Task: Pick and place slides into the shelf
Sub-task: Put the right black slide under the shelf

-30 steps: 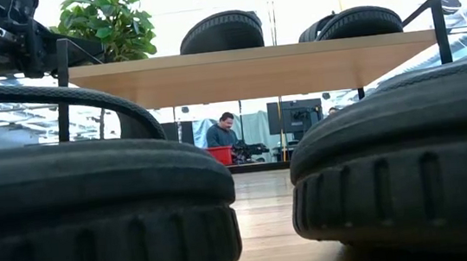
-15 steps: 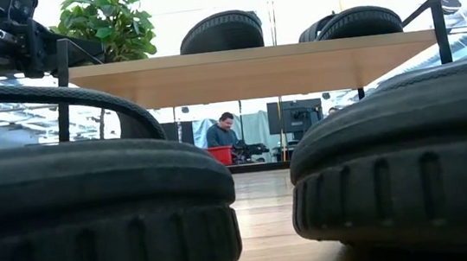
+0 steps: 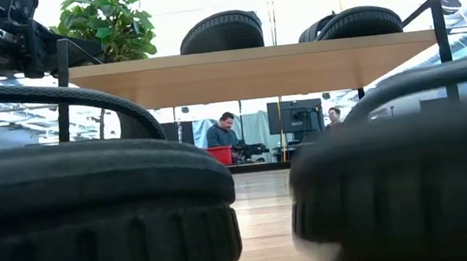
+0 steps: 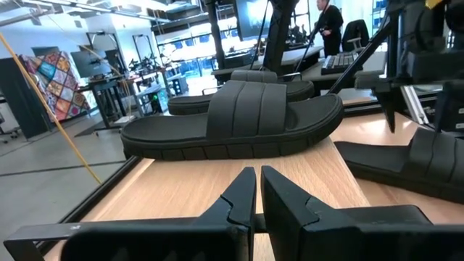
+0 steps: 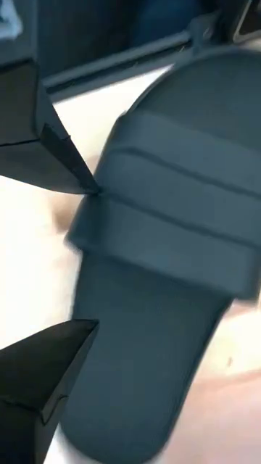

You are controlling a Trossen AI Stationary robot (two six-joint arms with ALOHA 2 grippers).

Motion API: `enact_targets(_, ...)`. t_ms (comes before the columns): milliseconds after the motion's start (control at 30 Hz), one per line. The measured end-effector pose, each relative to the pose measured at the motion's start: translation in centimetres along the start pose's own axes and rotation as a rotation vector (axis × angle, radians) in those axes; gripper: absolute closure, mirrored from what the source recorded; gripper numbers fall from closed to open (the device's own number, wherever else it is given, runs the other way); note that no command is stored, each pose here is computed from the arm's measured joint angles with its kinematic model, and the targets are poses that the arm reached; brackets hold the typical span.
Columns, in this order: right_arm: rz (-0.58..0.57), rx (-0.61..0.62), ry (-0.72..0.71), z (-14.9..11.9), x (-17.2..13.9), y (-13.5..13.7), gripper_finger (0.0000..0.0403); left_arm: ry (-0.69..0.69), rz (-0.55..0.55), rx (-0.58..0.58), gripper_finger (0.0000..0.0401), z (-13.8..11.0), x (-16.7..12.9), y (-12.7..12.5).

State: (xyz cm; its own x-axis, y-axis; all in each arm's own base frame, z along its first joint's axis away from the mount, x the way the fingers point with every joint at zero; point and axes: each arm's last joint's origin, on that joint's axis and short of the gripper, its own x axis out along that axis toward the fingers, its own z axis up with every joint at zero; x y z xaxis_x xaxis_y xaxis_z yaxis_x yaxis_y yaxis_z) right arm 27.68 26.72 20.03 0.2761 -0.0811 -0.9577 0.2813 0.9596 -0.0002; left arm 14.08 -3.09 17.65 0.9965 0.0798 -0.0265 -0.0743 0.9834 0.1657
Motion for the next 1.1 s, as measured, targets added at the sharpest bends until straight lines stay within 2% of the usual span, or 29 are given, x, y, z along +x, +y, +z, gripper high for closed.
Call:
enact_targets(133,0.037,0.000,-0.012,-0.1,1.0,-0.1,0.0118,0.001,0.000,-0.002,0.0368,0.0,0.0,0.0)
enact_targets(300,0.151,-0.033,0.043,-0.4,2.6,0.2,0.0118,0.002,0.000,-0.003,0.0368,0.0,0.0,0.0)
enact_targets(433,0.272,-0.076,-0.008,-0.1,2.6,0.8,0.0125,0.003,0.000,-0.004,0.0368,0.0,0.0,0.0)
enact_targets(533,0.295,-0.107,-0.037,-0.1,2.8,0.5,0.0143,0.002,0.000,-0.004,0.0368,0.0,0.0,0.0)
enact_targets(700,0.310,-0.082,-0.137,-0.1,2.4,-0.2,0.0192,0.003,-0.001,-0.004,0.0368,-0.1,0.0,0.0)
enact_targets(900,0.332,-0.056,-0.249,-0.7,3.7,-0.9,0.0273,0.002,-0.001,-0.004,0.0368,-0.1,0.0,0.0)
enact_targets(1100,0.343,-0.181,-0.283,-1.6,4.7,-1.3,0.0385,0.005,-0.002,-0.002,0.0368,-0.1,0.0,0.0)
